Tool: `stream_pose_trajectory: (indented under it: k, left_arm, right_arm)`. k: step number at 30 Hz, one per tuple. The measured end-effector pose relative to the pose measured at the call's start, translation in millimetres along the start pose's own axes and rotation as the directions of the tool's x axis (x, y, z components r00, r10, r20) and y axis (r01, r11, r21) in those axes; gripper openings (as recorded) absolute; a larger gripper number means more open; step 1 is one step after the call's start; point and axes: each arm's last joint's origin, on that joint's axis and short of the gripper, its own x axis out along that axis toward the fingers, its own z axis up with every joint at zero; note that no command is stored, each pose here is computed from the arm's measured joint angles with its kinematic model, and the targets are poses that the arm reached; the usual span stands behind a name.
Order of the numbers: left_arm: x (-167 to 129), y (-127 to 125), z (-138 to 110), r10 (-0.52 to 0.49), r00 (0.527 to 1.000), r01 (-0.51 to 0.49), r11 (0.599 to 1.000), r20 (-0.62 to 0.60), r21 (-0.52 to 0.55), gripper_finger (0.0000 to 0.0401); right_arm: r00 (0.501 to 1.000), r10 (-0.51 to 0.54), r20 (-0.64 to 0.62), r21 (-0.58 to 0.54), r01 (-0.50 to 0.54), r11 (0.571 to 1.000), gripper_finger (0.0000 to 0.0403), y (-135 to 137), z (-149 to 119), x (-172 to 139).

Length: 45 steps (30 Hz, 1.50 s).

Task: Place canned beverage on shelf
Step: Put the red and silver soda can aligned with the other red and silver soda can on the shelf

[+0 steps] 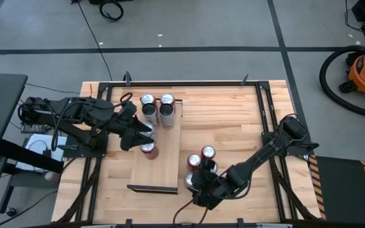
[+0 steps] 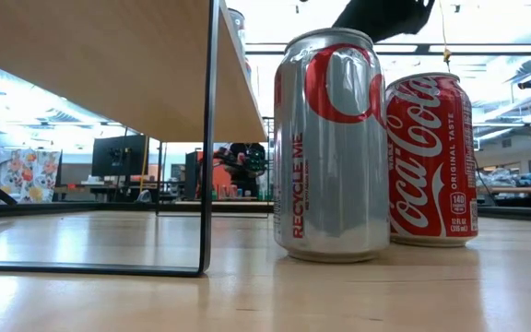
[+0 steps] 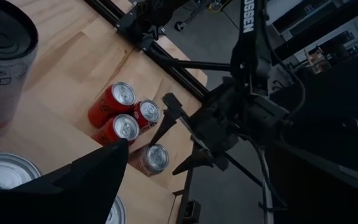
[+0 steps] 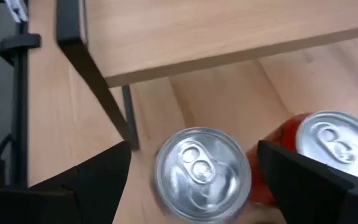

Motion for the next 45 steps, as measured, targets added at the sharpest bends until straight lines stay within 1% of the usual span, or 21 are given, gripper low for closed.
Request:
stream_pose_trajectory:
  k: [6, 11, 13, 16, 19, 23, 26, 30, 32, 34, 37, 39, 42, 45]
  left_arm:
    - [0, 0, -1, 0.001, 1.0, -0.001, 1.0, -0.01, 0.001, 0.0389]
    - [0, 0, -1, 0.002, 1.0, -0.002, 1.0, -0.01, -0.002, 0.0389]
    - [0, 0, -1, 0.001, 1.0, -0.001, 1.0, -0.01, -0.003, 0.0389]
    - [0, 0, -1, 0.001, 1.0, -0.001, 1.0, -0.01, -0.002, 0.0389]
    - [0, 0, -1, 0.001, 1.0, -0.001, 1.0, -0.01, 0.001, 0.0389]
    - [0, 0, -1, 0.002, 1.0, -0.002, 1.0, -0.01, 0.001, 0.0389]
    - [0, 0, -1, 0.001, 1.0, -0.001, 1.0, -0.01, 0.001, 0.0389]
    - [0, 0, -1, 0.002, 1.0, -0.002, 1.0, -0.009, 0.001, 0.0389]
    - [0, 0, -1, 0.002, 1.0, -0.002, 1.0, -0.009, 0.0, 0.0389]
    - [0, 0, -1, 0.002, 1.0, -0.002, 1.0, -0.01, -0.013, 0.0389]
    - [0, 0, -1, 0.002, 1.0, -0.002, 1.0, -0.009, -0.026, 0.0389]
    - [0, 0, -1, 0.002, 1.0, -0.002, 1.0, -0.009, -0.028, 0.0389]
    - [0, 0, -1, 0.002, 1.0, -0.002, 1.0, -0.009, -0.029, 0.0389]
    - [0, 0, -1, 0.003, 1.0, -0.003, 1.0, -0.009, -0.023, 0.0389]
  right_arm:
    - [1.0, 0.013, -0.008, -0.022, -0.014, 1.0, 0.0371, -3, -9, 8]
    - [0.999, 0.011, -0.046, -0.048, -0.014, 0.999, 0.0379, -9, -13, 15]
    - [0.997, 0.025, -0.071, -0.076, -0.03, 0.997, 0.0375, -11, -13, 17]
    - [0.993, 0.052, -0.105, -0.167, -0.069, 0.984, 0.0361, -14, -12, 20]
    - [0.983, 0.101, -0.156, -0.271, -0.141, 0.952, 0.0339, -17, -10, 24]
    - [0.955, 0.191, -0.226, -0.372, -0.265, 0.89, 0.032, -22, -3, 28]
    - [0.934, 0.239, -0.265, -0.425, -0.336, 0.84, 0.032, -28, 3, 31]
    - [0.905, 0.294, -0.308, -0.484, -0.415, 0.77, 0.0331, -36, 10, 36]
    - [0.895, 0.311, -0.32, -0.498, -0.438, 0.748, 0.0334, -39, 13, 39]
    - [0.887, 0.322, -0.33, -0.496, -0.453, 0.741, 0.0338, -43, 16, 39]
    - [0.861, 0.351, -0.368, -0.475, -0.499, 0.725, 0.0349, -49, 17, 42]
    - [0.851, 0.352, -0.39, -0.46, -0.512, 0.725, 0.0362, -53, 17, 42]
    - [0.854, 0.354, -0.38, -0.451, -0.506, 0.736, 0.0387, -55, 23, 37]
    - [0.872, 0.325, -0.365, -0.433, -0.469, 0.77, 0.0396, -55, 28, 34]
